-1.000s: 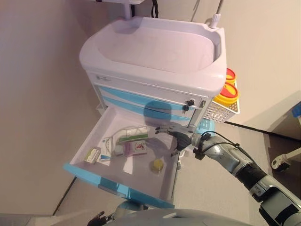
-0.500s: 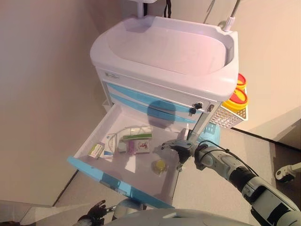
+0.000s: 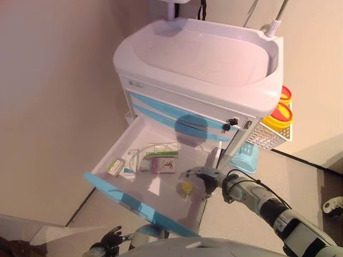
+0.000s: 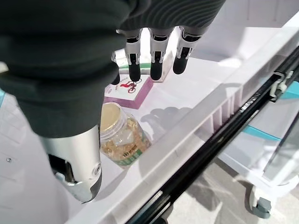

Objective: Open the drawer and pick up the medicine

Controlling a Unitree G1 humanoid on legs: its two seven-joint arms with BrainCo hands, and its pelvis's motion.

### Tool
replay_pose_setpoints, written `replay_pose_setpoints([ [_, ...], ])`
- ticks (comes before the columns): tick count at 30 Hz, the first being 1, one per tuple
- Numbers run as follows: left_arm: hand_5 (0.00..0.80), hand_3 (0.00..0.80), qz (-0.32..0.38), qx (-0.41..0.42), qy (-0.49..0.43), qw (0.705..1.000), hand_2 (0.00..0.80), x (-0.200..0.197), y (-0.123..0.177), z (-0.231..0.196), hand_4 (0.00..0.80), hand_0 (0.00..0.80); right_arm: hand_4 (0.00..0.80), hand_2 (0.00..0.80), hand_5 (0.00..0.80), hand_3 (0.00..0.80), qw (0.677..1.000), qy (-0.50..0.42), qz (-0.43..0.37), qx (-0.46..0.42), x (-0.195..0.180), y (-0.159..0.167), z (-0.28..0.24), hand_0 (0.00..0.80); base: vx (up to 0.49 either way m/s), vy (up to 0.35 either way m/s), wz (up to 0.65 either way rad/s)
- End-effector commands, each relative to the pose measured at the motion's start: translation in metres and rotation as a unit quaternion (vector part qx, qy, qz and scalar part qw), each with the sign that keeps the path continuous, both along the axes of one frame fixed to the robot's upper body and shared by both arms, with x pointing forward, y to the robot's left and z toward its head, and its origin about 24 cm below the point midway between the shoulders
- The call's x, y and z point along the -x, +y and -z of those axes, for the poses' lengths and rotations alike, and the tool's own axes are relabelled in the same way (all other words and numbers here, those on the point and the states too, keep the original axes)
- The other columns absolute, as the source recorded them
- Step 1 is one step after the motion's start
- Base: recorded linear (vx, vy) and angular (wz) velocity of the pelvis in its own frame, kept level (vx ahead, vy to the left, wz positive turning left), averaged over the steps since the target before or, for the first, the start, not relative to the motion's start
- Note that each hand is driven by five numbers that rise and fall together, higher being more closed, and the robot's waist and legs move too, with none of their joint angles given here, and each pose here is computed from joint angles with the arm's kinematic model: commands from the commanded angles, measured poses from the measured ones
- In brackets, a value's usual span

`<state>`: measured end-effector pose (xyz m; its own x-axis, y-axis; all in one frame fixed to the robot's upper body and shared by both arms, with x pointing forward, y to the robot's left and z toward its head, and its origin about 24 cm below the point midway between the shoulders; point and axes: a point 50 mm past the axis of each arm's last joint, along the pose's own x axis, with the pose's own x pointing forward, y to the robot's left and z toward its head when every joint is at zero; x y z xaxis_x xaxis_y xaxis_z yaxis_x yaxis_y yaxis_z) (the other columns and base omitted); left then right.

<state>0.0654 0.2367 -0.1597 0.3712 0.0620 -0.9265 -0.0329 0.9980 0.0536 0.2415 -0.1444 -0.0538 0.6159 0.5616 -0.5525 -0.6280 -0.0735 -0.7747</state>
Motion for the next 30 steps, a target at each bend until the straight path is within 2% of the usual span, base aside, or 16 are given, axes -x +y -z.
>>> replay_pose_setpoints([
  [1, 0.0, 0.0, 0.023, -0.002, 0.006, 1.0, 0.0, -0.001, -0.008, 0.002, 0.0, 0.0, 0.0, 0.0, 0.0, 0.0, 0.998, -0.033, 0.0, -0.062, -0.004, 0.018, -0.012, 0.0, 0.018, 0.017, 0.12],
  [8, 0.0, 0.0, 0.014, -0.003, 0.013, 1.0, 0.0, 0.004, -0.004, 0.002, 0.0, 0.0, 0.0, 0.0, 0.0, 0.0, 0.993, -0.056, 0.014, -0.103, -0.014, 0.022, -0.031, 0.0, 0.018, 0.012, 0.07],
  [15, 0.0, 0.0, 0.012, 0.001, 0.007, 1.0, 0.0, 0.006, -0.004, 0.002, 0.0, 0.0, 0.0, 0.0, 0.0, 0.0, 0.992, -0.06, 0.012, -0.107, -0.018, 0.021, -0.04, 0.0, 0.034, 0.008, 0.01],
  [30, 0.0, 0.0, 0.023, -0.001, 0.008, 1.0, 0.0, 0.002, -0.005, 0.001, 0.0, 0.0, 0.0, 0.0, 0.0, 0.0, 0.999, -0.041, -0.008, -0.014, -0.013, 0.017, -0.01, 0.0, 0.021, 0.008, 0.05],
])
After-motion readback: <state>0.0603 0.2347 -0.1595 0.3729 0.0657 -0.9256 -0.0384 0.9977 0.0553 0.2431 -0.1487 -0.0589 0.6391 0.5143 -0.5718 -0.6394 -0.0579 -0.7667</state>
